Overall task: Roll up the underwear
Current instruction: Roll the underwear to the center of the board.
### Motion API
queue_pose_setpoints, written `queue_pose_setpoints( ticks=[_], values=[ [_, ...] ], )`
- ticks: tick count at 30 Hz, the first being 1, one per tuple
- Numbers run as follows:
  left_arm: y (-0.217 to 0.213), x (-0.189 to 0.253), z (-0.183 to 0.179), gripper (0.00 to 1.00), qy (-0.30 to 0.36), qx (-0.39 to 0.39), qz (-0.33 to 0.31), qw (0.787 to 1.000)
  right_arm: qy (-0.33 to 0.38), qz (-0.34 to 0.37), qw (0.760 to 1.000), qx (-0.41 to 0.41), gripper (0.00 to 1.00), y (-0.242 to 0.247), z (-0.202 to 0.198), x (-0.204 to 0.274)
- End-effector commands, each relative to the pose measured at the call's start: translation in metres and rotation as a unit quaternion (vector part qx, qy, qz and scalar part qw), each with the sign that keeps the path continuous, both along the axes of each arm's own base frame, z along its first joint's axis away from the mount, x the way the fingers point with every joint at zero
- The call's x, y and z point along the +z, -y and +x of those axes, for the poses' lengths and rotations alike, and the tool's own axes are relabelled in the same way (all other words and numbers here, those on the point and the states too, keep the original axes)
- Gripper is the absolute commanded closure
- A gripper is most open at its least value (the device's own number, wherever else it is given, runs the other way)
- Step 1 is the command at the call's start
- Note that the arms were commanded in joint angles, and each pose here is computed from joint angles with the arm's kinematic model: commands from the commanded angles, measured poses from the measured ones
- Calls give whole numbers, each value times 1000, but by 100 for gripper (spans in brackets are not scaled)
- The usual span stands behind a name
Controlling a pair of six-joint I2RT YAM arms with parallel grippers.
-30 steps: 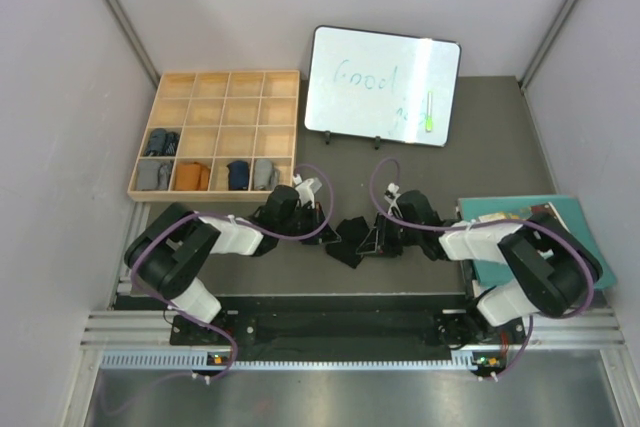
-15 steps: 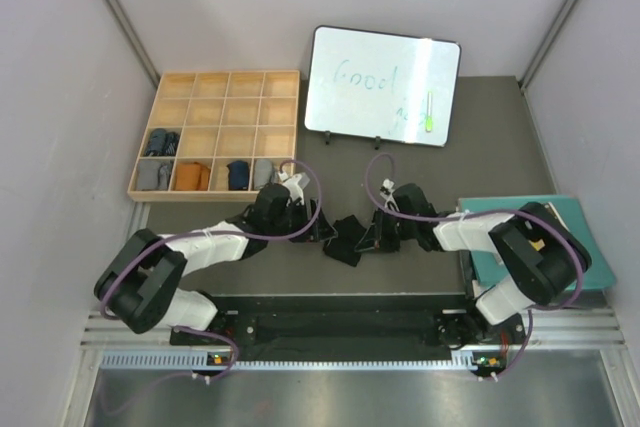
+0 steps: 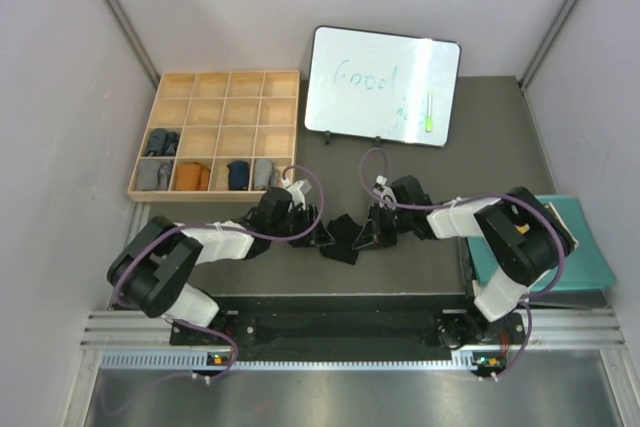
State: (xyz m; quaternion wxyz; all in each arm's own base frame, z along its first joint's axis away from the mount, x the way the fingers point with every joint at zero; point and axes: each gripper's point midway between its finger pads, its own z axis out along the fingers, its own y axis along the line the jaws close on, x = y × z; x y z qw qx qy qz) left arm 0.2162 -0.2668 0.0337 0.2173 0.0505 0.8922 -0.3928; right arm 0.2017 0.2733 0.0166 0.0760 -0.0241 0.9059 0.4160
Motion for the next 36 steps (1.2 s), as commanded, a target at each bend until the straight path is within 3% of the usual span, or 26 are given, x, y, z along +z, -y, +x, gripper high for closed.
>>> queue_pose_setpoints(
  ticks=[1, 4, 5, 8, 11, 15, 18, 23, 26, 36],
  values=[
    [9, 1, -5, 60, -6, -13, -38, 999, 9, -96, 995, -19, 100, 26, 6, -46],
    [13, 0, -6, 71, -10, -16, -52, 998, 12, -86, 996, -15, 100, 23, 6, -44],
    [15, 2, -6, 82, -10, -20, -58, 998, 13, -84, 996, -12, 100, 23, 6, -42],
    [19, 4, -10, 100, -21, -25, -72, 997, 21, -81, 996, -7, 100, 23, 6, -34],
    [18, 7, -13, 100, -34, -24, -73, 996, 58, -79, 995, -7, 94, 25, 10, -12],
    [12, 11, -19, 100, -57, -22, -54, 997, 125, -108, 986, -4, 66, 37, 8, 24],
    [5, 8, -29, 100, -91, -28, -32, 995, 231, -125, 965, 21, 54, 27, 6, 59],
    [-7, 3, -45, 100, -143, -39, -4, 989, 374, -137, 915, 58, 47, 0, -10, 93],
    [-14, 0, -55, 100, -174, -51, 11, 983, 422, -144, 890, 89, 46, -20, -28, 96],
    [-25, -6, -64, 100, -202, -65, 39, 977, 503, -201, 820, 187, 46, -77, -86, 79]
  ],
)
